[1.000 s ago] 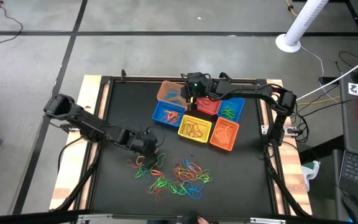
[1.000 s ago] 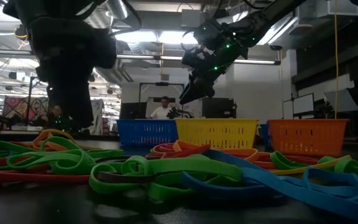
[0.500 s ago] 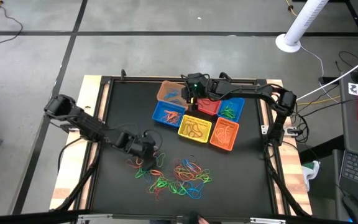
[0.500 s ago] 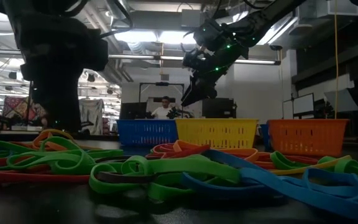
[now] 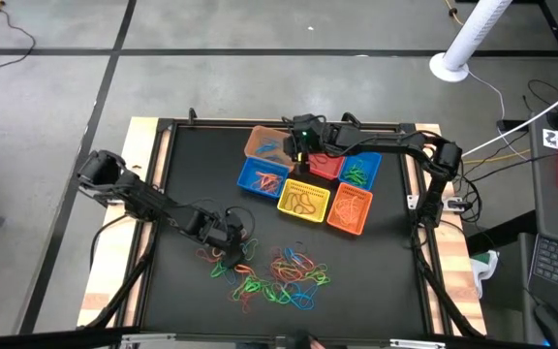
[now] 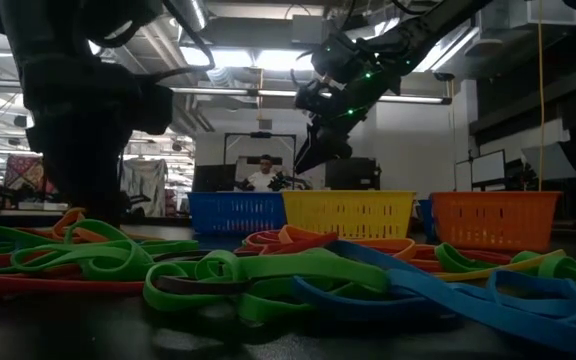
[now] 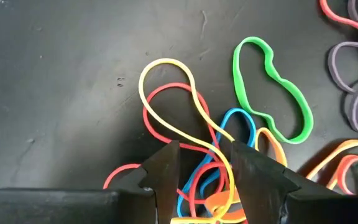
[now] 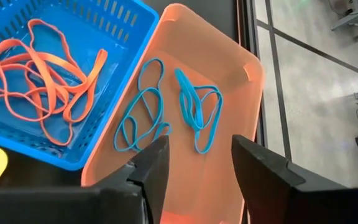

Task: Sort rubber bands into baskets
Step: Put the yellow rubber band into the orange basket

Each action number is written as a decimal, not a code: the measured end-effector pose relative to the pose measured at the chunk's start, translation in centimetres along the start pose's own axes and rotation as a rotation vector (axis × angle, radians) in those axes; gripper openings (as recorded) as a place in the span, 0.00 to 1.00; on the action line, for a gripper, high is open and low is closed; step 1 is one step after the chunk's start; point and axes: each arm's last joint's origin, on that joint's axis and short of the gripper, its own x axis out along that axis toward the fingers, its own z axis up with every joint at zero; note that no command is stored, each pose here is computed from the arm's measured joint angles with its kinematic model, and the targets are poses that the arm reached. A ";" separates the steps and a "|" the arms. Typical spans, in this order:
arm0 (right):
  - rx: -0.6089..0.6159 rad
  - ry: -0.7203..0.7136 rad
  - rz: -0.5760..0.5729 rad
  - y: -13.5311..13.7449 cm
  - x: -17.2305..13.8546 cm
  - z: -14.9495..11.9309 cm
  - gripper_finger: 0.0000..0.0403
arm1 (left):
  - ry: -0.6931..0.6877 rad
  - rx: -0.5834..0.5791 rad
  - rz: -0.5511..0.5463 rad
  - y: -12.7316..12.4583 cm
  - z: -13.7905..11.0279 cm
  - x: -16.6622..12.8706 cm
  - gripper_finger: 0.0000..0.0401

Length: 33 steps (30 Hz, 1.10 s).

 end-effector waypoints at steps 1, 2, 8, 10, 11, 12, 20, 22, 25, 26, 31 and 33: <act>0.000 0.002 0.002 0.0 0.0 0.0 0.43 | 0.001 0.000 0.000 0.0 0.0 0.0 0.35; 0.001 0.006 0.004 0.0 0.0 -0.1 0.43 | 0.001 0.000 0.000 0.0 0.0 0.0 0.34; 0.124 -0.026 0.046 0.1 0.0 0.1 0.43 | 0.010 0.021 -0.012 0.0 0.0 0.0 0.19; 0.160 -0.048 0.082 0.2 0.0 0.1 0.43 | 0.016 0.030 -0.016 -0.1 0.0 0.0 0.13; 0.177 -0.062 0.106 0.3 0.0 0.2 0.43 | 0.016 0.033 -0.017 -0.1 0.1 0.0 0.10; 0.199 -0.079 0.136 0.4 0.0 0.2 0.43 | 0.014 0.043 -0.020 -0.2 0.1 0.0 0.07; 0.338 -0.214 0.426 1.6 -0.4 1.2 0.43 | -0.028 0.127 -0.063 -1.2 1.9 -0.9 0.04; 0.326 -0.223 0.455 2.4 -0.5 1.7 0.43 | -0.041 0.156 -0.067 -1.2 2.5 -1.1 0.03; 0.293 -0.236 0.490 3.8 -0.6 2.7 0.43 | -0.063 0.191 -0.072 -1.3 3.4 -1.3 0.01; 0.282 -0.239 0.501 4.3 -0.7 3.0 0.43 | -0.067 0.201 -0.072 -1.2 3.7 -1.4 0.01; 0.229 -0.252 0.548 6.9 -1.2 4.6 0.43 | -0.078 0.238 -0.061 -0.8 4.4 -1.3 0.02; 0.204 -0.251 0.553 8.0 -1.4 5.1 0.43 | -0.081 0.250 -0.057 -0.6 4.6 -1.3 0.02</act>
